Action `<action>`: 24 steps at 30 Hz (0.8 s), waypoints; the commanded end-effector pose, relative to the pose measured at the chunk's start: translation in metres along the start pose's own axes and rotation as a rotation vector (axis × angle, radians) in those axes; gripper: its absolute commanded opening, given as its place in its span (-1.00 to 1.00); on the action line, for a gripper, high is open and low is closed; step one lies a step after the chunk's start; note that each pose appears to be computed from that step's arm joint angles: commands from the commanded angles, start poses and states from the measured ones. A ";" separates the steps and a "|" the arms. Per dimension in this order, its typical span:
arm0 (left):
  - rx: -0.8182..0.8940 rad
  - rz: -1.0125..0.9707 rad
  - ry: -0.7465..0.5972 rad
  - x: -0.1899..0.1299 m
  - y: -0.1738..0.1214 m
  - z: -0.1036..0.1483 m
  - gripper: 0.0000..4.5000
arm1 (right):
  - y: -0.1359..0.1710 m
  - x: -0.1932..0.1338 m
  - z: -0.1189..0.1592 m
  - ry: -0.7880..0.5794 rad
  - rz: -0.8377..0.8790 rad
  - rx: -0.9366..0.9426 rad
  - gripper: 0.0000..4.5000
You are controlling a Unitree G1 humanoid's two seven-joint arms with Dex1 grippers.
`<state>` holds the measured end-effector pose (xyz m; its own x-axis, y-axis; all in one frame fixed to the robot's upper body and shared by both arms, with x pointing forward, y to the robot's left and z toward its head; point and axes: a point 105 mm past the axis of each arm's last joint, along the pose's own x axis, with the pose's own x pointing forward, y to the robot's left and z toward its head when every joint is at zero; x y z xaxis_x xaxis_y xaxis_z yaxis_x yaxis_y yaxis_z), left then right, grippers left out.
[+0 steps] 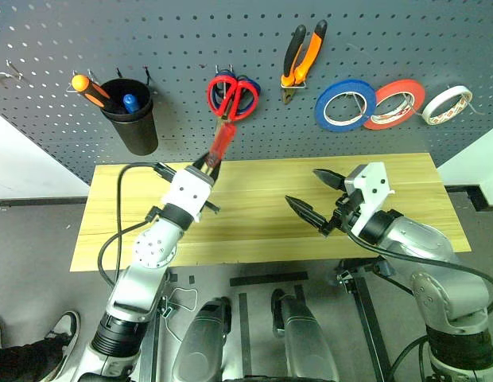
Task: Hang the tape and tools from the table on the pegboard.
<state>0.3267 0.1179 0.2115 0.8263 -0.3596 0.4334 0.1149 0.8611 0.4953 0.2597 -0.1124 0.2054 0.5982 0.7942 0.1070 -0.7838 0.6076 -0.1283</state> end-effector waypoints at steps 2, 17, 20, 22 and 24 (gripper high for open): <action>0.099 0.107 -0.173 0.011 0.024 0.035 -0.71 | 0.021 -0.006 0.039 -0.184 0.114 -0.014 1.00; 0.305 0.269 -0.490 0.032 0.069 0.111 -0.71 | 0.027 0.002 0.063 -0.297 0.202 -0.012 1.00; 0.328 0.309 -0.480 0.035 0.080 0.110 -0.71 | 0.025 0.002 0.063 -0.292 0.207 -0.015 1.00; 0.328 0.335 -0.451 0.037 0.087 0.103 -0.71 | 0.025 0.002 0.064 -0.290 0.210 -0.017 1.00; 0.338 0.361 -0.439 0.038 0.093 0.100 -0.71 | 0.025 0.001 0.064 -0.286 0.214 -0.018 1.00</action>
<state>0.3204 0.1420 0.3373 0.5158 -0.2668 0.8141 -0.3168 0.8235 0.4706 0.2373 -0.0976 0.2560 0.3854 0.8657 0.3194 -0.8786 0.4501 -0.1596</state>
